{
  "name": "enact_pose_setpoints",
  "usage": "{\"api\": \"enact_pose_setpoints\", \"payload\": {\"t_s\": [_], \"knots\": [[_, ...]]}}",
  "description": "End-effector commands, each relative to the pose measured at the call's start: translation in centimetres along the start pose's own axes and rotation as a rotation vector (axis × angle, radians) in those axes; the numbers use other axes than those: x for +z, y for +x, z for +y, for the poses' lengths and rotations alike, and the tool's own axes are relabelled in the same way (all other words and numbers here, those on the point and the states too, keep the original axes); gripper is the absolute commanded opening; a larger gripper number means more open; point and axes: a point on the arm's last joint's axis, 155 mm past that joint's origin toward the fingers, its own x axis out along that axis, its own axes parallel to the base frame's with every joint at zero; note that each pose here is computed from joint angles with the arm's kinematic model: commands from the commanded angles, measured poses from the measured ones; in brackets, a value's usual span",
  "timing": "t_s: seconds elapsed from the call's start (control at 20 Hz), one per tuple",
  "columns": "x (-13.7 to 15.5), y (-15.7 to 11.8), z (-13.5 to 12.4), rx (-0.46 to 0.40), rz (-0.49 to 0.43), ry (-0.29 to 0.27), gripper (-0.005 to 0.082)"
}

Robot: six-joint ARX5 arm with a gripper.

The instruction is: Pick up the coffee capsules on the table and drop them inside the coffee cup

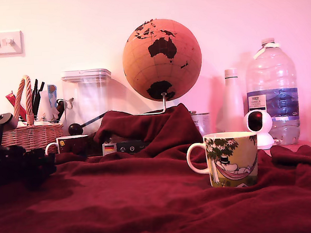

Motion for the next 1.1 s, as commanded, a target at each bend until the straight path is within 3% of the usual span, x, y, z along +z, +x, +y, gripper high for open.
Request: {"api": "enact_pose_setpoints", "payload": {"t_s": [0.0,0.6,0.85,1.05], "knots": [[-0.3,-0.1,-0.2,-0.019,0.000,0.007,0.0197],[4.3,-1.6,-4.9,-0.239,-0.030,0.027,0.0197],[5.2,-2.3,-5.7,-0.273,-0.006,0.030,0.0197],[5.6,-2.9,-5.9,-0.271,0.024,0.063,0.0197]]}}
